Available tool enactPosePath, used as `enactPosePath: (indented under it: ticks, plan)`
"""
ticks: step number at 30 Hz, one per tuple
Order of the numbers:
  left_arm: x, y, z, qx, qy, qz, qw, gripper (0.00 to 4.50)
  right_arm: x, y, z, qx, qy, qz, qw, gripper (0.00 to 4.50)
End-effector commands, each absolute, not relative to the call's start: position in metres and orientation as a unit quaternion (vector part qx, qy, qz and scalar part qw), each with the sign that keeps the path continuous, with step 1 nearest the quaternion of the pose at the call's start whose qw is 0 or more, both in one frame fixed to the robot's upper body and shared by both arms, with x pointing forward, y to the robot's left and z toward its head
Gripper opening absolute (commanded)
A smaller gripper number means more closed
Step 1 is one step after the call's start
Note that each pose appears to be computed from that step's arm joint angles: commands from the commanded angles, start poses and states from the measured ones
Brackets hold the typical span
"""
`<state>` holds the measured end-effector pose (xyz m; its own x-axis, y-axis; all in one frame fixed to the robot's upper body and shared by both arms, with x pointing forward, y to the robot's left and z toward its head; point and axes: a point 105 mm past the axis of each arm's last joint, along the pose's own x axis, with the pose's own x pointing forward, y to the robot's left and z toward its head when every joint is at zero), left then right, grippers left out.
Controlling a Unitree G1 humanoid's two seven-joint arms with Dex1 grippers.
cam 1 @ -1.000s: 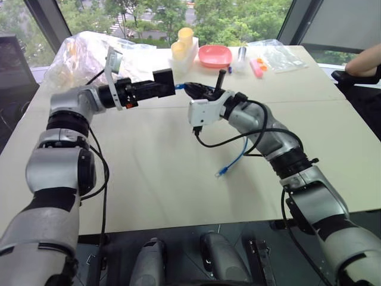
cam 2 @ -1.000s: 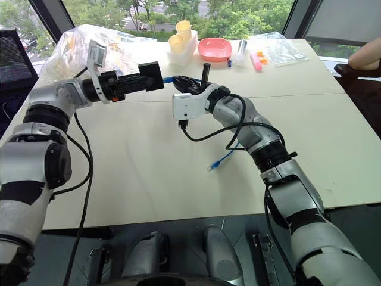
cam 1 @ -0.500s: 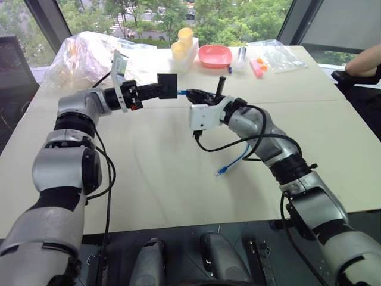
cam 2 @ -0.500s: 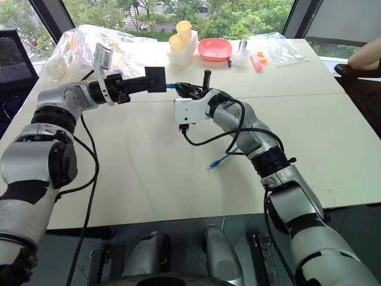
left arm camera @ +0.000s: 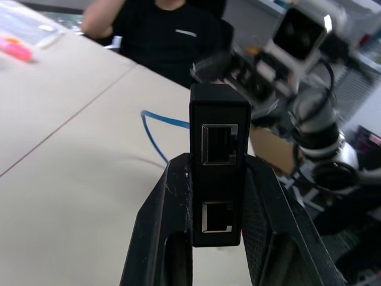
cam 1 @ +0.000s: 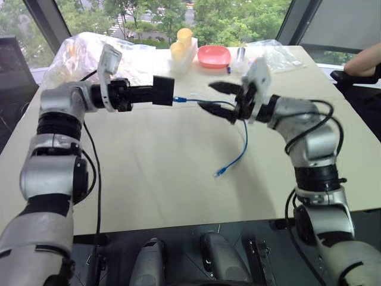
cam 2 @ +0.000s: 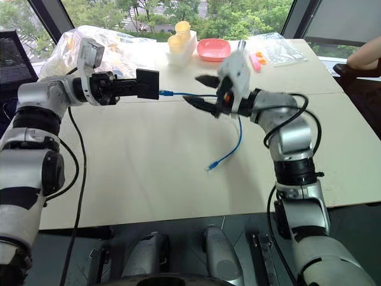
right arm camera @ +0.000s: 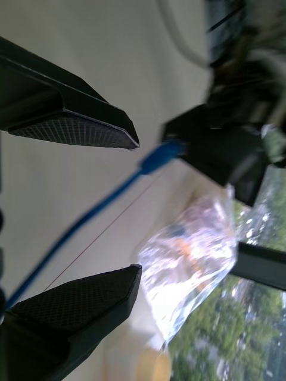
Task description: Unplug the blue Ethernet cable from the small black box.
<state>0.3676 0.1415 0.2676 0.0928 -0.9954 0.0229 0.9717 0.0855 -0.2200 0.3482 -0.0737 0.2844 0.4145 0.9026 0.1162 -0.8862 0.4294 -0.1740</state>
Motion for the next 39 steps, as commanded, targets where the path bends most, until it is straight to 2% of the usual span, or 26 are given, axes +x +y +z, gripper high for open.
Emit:
enactPosePath:
  ticks: [1, 5, 10, 39]
  plan:
    - [0.353, 0.138, 0.288, -0.078, 0.037, -0.700, 0.709, 0.48, 0.337, -0.065, 0.295, 0.013, -0.087, 0.576, 0.813, 3.18]
    - [0.346, 0.136, 0.294, -0.079, 0.028, -0.712, 0.697, 0.48, 0.329, -0.056, 0.287, 0.048, -0.046, 0.622, 0.781, 3.18]
    - [0.341, 0.135, 0.296, -0.076, 0.026, -0.718, 0.691, 0.48, 0.335, -0.052, 0.276, 0.057, -0.026, 0.628, 0.776, 3.18]
    - [0.342, 0.131, 0.293, -0.078, 0.027, -0.720, 0.689, 0.48, 0.330, -0.037, 0.282, 0.090, -0.037, 0.641, 0.761, 3.18]
